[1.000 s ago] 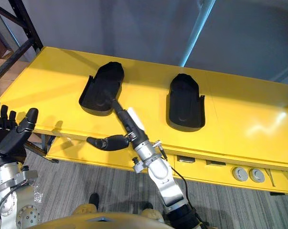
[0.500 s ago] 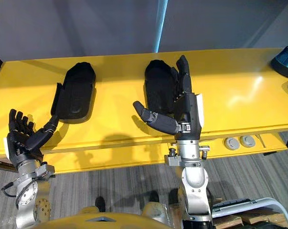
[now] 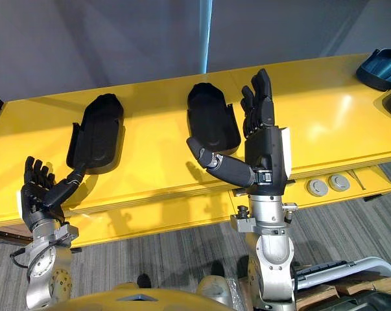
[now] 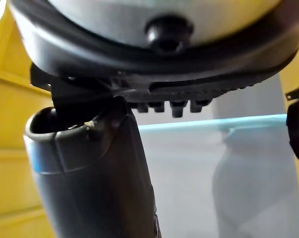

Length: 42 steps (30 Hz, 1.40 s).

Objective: Walk over and take three plastic housings, then place them on the shelf

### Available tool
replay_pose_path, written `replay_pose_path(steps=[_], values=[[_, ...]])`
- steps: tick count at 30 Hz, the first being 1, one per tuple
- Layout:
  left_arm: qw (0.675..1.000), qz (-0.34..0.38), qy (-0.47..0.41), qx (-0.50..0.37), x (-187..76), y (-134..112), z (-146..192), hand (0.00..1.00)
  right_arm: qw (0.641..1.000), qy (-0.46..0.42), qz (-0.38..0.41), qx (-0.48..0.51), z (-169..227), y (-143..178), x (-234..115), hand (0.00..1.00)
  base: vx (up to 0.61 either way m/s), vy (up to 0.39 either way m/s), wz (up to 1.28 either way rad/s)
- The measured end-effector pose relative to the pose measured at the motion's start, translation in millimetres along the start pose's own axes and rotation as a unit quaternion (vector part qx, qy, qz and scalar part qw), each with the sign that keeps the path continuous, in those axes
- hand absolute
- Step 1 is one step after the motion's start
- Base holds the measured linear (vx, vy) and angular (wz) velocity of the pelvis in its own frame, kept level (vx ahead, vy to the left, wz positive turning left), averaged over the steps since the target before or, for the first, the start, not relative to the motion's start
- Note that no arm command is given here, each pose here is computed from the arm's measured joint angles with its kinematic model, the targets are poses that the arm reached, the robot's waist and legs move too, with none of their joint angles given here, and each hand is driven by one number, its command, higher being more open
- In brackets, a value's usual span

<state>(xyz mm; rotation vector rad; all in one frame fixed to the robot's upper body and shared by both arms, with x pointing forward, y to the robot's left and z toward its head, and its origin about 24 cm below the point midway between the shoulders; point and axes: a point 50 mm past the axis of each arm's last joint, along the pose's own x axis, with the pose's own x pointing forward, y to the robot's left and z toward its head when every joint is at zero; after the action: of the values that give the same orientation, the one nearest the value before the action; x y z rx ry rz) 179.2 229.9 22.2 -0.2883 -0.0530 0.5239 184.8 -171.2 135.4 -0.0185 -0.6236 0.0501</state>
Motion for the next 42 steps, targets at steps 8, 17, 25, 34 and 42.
replay_pose_path(steps=[8,17,25,34,42], values=[[0.998,-0.048,0.008,-0.028,-1,-8,-2,1.00,1.000,0.008,0.006,0.003,-2,2,0,1.00,0.00,0.000,0.00],[0.990,-0.130,0.024,-0.039,-6,-31,-8,1.00,0.999,0.022,0.026,0.010,-5,8,0,1.00,0.00,0.000,0.00],[0.989,-0.140,0.032,-0.032,-5,-34,-9,1.00,0.999,0.031,0.025,0.009,-6,8,-3,1.00,0.00,0.000,-0.05],[1.000,-0.023,0.011,0.013,-3,-22,-6,1.00,0.998,0.046,0.034,0.018,-9,12,-5,1.00,0.00,0.000,0.00],[0.989,0.077,-0.129,-0.019,-6,-13,46,1.00,0.989,0.047,0.111,0.087,-12,49,-4,1.00,0.00,-0.003,0.12]])
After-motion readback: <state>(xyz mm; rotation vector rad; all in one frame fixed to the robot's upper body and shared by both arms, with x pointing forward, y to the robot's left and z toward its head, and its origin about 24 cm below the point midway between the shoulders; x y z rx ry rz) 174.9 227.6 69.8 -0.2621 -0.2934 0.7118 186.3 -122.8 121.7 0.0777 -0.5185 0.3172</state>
